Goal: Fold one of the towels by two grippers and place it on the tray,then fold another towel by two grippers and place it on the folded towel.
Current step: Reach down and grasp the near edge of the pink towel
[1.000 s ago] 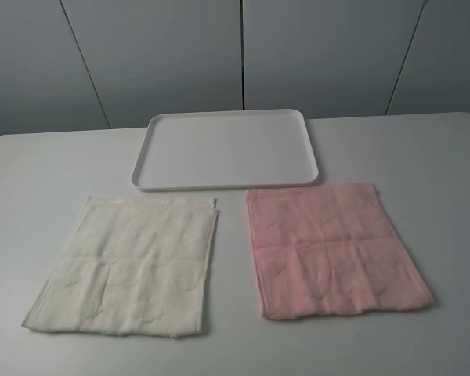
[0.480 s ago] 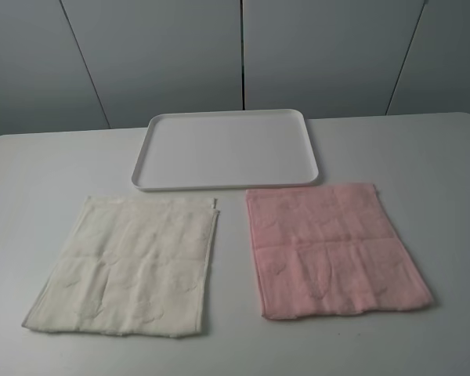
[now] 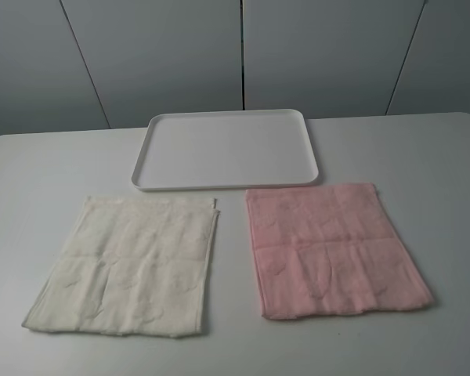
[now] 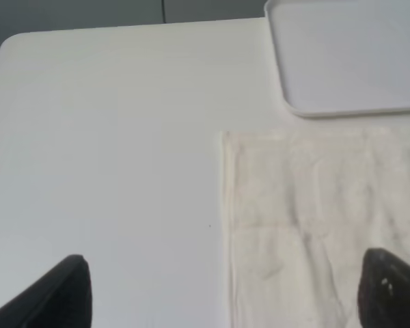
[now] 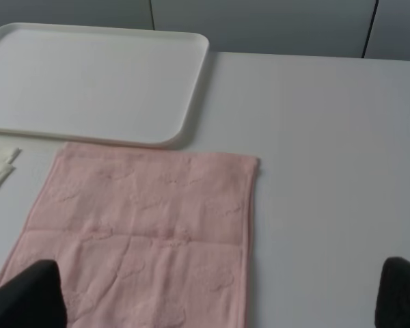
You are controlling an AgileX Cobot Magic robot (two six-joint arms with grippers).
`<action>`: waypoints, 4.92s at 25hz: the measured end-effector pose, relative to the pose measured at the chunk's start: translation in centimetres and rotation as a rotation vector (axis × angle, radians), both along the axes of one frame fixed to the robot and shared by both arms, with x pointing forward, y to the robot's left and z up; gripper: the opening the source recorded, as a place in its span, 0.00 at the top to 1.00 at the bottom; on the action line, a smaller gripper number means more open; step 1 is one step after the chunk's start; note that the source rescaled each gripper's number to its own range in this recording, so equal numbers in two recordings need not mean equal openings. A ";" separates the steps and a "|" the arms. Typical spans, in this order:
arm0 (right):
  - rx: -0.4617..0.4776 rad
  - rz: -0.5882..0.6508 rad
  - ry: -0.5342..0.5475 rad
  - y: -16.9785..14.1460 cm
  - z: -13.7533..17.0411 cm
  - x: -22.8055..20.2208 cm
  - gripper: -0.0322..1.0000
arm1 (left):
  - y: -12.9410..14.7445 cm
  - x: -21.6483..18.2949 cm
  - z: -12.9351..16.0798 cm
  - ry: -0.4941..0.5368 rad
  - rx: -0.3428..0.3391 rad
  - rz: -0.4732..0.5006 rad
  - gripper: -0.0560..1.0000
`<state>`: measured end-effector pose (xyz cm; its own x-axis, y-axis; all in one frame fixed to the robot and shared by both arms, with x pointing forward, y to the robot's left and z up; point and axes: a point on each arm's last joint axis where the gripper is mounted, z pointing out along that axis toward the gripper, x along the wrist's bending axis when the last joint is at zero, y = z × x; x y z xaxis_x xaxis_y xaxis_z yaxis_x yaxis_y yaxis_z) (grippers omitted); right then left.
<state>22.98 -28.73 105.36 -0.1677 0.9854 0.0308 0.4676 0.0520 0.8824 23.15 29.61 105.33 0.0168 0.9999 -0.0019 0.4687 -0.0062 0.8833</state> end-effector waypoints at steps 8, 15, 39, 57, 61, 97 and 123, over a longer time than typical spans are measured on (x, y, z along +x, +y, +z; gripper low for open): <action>0.020 0.013 0.001 0.2 0.0 0.0 0.02 | 0.0 0.0 0.0 0.000 0.000 -0.033 0.00; 0.041 0.027 -0.001 0.4 0.1 0.0 0.02 | 0.0 0.0 0.0 0.000 0.000 -0.049 0.00; -0.066 0.125 0.122 0.9 4.6 7.4 0.00 | -2.0 14.6 7.5 0.177 0.050 -0.341 0.00; -0.476 0.420 0.491 2.9 1.0 20.5 0.00 | -15.3 28.3 2.2 0.314 0.270 -0.943 0.00; -0.588 0.476 0.549 3.1 -0.5 21.6 0.00 | -19.9 28.5 0.2 0.343 0.361 -1.076 0.00; -0.953 1.023 0.612 2.3 -11.2 18.1 0.00 | -33.7 20.0 -15.0 0.574 0.800 -1.503 0.00; -0.933 1.087 0.698 2.5 -13.6 18.8 0.00 | -34.7 18.6 -17.5 0.610 0.813 -1.519 0.00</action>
<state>41.76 -26.21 91.78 -0.9846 0.1280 -0.1195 0.1302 0.9914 -0.0109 41.77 -5.10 87.81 0.9900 -0.1234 0.0681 -0.1335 -0.9761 0.1714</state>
